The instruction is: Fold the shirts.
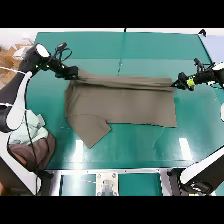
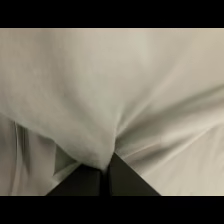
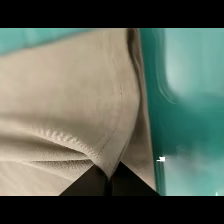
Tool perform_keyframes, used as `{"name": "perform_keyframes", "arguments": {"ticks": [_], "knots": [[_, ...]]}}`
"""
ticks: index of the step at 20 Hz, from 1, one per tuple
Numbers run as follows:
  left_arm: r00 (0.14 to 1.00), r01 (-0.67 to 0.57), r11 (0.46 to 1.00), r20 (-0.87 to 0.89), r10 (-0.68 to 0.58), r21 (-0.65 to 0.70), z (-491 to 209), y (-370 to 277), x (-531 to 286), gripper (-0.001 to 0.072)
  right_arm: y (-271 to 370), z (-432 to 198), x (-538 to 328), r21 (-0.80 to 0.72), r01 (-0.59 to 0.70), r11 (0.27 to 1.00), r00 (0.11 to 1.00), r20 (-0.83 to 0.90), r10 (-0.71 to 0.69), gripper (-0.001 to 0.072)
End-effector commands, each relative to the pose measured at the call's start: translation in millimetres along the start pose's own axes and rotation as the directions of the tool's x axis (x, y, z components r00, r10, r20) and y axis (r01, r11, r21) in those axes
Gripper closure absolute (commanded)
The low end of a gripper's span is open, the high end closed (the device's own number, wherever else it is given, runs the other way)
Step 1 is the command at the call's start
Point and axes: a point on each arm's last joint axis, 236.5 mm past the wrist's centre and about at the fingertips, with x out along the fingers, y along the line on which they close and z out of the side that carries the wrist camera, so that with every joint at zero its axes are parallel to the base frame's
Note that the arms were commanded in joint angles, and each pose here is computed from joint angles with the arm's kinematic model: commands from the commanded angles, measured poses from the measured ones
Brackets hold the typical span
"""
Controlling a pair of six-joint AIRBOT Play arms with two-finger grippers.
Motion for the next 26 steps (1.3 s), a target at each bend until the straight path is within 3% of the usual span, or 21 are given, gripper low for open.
{"name": "perform_keyframes", "arguments": {"ticks": [1,7,8,9,10,11,12,14,16,17,18,20,26], "knots": [[0.989,-0.016,0.999,-0.146,0.012,-0.033,-41.6,9.5,12.1,0.0687,-12.1,-22.3,1.6,-0.003,0.045,0.999,0.995,-0.090,-0.045,0.0701],[0.992,0.030,0.997,-0.123,-0.038,-0.070,-40.5,1.2,20.2,0.0686,-9.2,-31.9,10.1,0.003,0.048,0.999,0.991,-0.124,-0.047,0.0696],[0.991,0.052,0.996,-0.117,-0.061,-0.079,-39.1,-4.2,20.0,0.0685,-6.2,-32.4,11.5,0.006,0.049,0.999,0.991,-0.127,-0.048,0.0587],[0.990,0.068,0.994,-0.116,-0.078,-0.087,-38.7,-8.2,19.6,0.0516,-3.8,-33.4,11.5,0.004,0.050,0.999,0.990,-0.133,-0.049,0.0475],[0.987,0.083,0.992,-0.127,-0.095,-0.094,-41.3,-12.2,18.6,0.0172,-2.7,-33.6,8.5,0.007,0.056,0.998,0.989,-0.139,-0.054,0.0438],[0.982,0.091,0.990,-0.155,-0.107,-0.108,-47.3,-14.2,15.4,0.0095,-8.6,-34.3,1.5,0.027,0.094,0.995,0.985,-0.146,-0.089,0.0402],[0.973,0.089,0.989,-0.201,-0.111,-0.114,-56.3,-14.2,8.8,0.0093,-20.9,-37.8,-11.6,0.044,0.164,0.985,0.974,-0.164,-0.155,0.0371],[0.945,0.085,0.984,-0.299,-0.129,-0.157,-76.3,-10.8,-14.0,0.0094,-41.2,-48.8,-44.5,0.070,0.287,0.956,0.943,-0.195,-0.269,0.0417],[0.913,0.070,0.974,-0.380,-0.150,-0.218,-96.3,-5.1,-40.9,0.0096,-39.1,-61.2,-68.9,0.085,0.305,0.948,0.936,-0.211,-0.282,0.0578],[0.900,0.058,0.973,-0.410,-0.148,-0.222,-105.3,-2.8,-53.3,0.0197,-36.1,-70.4,-78.4,0.095,0.306,0.947,0.935,-0.218,-0.280,0.0618],[0.897,0.038,0.976,-0.422,-0.127,-0.214,-114.1,-1.2,-67.2,0.0383,-33.1,-82.8,-87.2,0.107,0.308,0.945,0.935,-0.219,-0.279,0.0702],[0.909,0.008,0.984,-0.409,-0.080,-0.176,-134.5,-4.4,-87.6,0.0691,-29.2,-117.5,-96.9,0.129,0.310,0.942,0.934,-0.225,-0.276,0.0703],[0.973,-0.106,0.966,-0.226,0.052,-0.234,-233.1,-2.1,-98.3,0.0686,-26.9,-250.8,-83.6,0.306,0.271,0.913,0.961,-0.141,-0.238,0.0702]]}}
